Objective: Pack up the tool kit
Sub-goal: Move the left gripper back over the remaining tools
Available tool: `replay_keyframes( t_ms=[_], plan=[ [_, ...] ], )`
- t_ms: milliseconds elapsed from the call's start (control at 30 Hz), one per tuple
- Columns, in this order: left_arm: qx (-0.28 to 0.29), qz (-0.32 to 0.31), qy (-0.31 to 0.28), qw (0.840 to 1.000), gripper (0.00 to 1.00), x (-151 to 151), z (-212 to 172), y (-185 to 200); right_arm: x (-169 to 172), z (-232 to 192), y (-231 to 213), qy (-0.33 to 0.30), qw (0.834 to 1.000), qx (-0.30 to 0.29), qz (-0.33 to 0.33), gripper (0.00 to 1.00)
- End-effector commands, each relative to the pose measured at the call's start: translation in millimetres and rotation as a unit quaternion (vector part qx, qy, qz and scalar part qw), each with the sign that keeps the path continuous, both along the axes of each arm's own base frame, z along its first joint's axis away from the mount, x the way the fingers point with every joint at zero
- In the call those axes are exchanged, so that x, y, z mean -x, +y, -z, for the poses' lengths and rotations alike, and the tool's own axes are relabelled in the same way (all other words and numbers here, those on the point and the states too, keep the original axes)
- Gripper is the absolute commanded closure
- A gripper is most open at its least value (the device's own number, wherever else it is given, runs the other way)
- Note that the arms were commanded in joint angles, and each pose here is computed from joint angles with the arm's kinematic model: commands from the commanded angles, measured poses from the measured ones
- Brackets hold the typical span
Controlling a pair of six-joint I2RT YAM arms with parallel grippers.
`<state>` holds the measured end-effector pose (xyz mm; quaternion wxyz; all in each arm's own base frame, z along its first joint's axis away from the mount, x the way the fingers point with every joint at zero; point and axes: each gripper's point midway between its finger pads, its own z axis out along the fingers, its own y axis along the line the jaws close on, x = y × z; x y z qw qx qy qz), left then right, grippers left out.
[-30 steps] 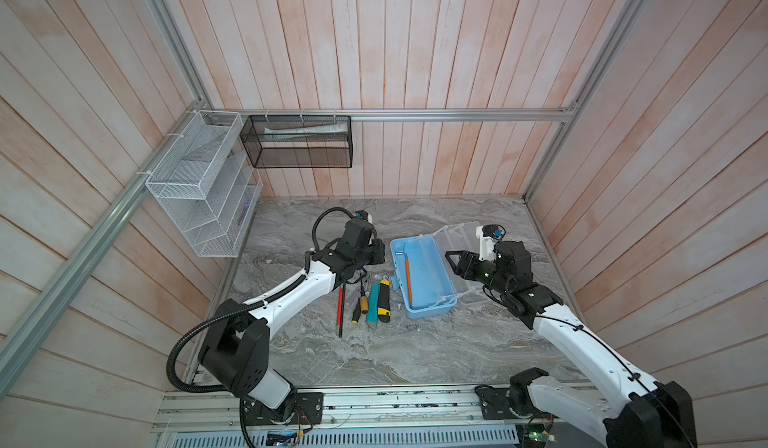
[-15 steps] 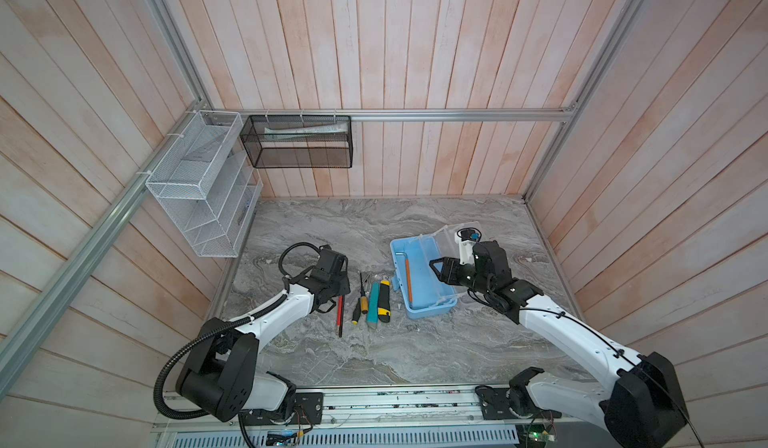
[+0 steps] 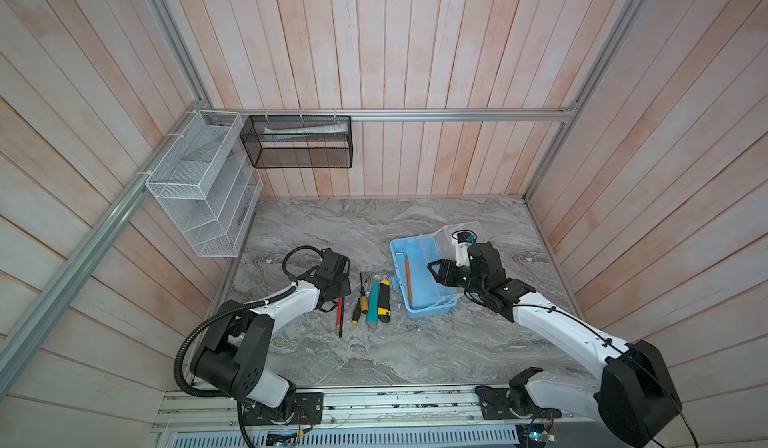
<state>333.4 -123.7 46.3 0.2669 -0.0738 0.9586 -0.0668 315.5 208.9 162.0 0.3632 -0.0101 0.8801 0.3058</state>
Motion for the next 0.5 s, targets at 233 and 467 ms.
replay_keyframes(
  t_ms=[233,467],
  plan=[
    [-0.017,-0.012,0.009,1.000,0.79,6.0,14.7,10.3,-2.8,10.0,-0.1,0.000,1.000,0.000,0.004,0.44],
    [-0.019,-0.009,0.018,1.000,0.78,8.7,22.4,10.2,-1.8,13.7,-0.4,0.003,1.000,-0.002,0.003,0.44]
  ],
)
